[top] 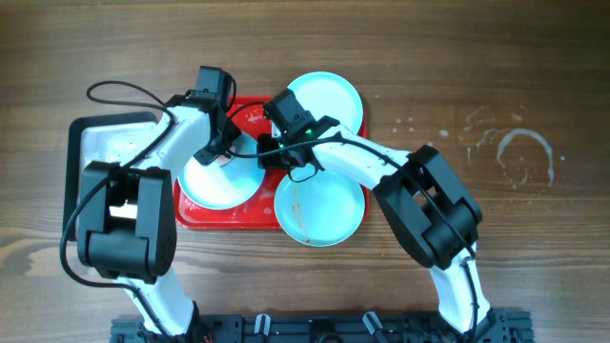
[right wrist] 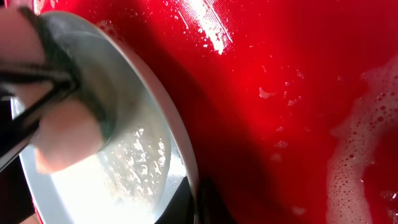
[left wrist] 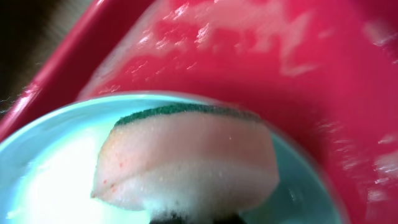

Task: Clean dirty plates on tray and stack at the side
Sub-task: 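Wipe the plate center with the sponge while right gripper holds it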

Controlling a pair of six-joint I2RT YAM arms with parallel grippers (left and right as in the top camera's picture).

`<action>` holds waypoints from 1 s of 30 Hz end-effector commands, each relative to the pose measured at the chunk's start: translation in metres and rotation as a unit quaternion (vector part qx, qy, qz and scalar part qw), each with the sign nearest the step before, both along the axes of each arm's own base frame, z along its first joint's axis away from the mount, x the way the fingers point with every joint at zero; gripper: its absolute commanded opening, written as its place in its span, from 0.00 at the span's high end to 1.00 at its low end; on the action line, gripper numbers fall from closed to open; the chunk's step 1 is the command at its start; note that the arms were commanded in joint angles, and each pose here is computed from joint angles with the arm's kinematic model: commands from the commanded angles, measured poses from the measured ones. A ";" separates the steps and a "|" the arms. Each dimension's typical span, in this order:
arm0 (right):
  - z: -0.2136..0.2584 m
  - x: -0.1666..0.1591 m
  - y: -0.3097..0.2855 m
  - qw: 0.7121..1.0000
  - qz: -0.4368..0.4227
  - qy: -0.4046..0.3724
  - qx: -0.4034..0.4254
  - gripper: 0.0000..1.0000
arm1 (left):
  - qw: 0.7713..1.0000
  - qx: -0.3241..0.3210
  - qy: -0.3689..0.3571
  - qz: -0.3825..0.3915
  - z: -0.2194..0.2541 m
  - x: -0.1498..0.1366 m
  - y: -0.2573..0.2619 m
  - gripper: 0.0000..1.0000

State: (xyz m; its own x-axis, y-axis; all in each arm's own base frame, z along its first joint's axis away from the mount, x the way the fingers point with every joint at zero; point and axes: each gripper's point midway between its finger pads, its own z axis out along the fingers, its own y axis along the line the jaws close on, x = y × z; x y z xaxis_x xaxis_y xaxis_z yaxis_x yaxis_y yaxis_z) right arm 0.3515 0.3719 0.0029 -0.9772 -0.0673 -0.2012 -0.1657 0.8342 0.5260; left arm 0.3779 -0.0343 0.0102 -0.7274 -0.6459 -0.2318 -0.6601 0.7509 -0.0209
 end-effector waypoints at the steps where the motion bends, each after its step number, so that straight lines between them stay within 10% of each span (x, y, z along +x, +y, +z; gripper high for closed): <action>1: -0.021 -0.004 -0.010 1.000 -0.007 0.017 -0.023 0.96 | 0.994 0.024 0.104 -0.040 -0.026 -0.041 0.017 0.96; 6: -0.021 -0.003 -0.010 1.000 -0.007 0.016 -0.021 0.96 | 0.978 -0.033 0.139 -0.150 -0.028 -0.053 0.010 0.96; 16: -0.020 -0.005 -0.008 1.000 -0.004 0.018 -0.017 0.96 | 0.983 -0.050 0.140 -0.109 -0.026 -0.053 0.067 0.96; 24: -0.020 -0.005 -0.008 1.000 -0.003 0.018 -0.018 0.96 | 0.933 -0.156 -0.013 -0.323 0.063 0.019 -0.028 0.96; 30: -0.020 -0.004 -0.008 1.000 -0.004 0.017 -0.016 0.96 | 0.921 -0.107 0.018 -0.374 0.051 0.006 -0.040 0.96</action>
State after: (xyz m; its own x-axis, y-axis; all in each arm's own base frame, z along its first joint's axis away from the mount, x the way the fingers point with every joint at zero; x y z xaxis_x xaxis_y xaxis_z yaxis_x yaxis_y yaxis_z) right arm 0.3493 0.3745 0.0031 -0.9775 -0.0776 -0.1964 -0.1733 0.8260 0.5364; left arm 0.3903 -0.0788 0.0666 -0.9914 -0.0420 -0.1239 -0.0086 0.9658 -0.2590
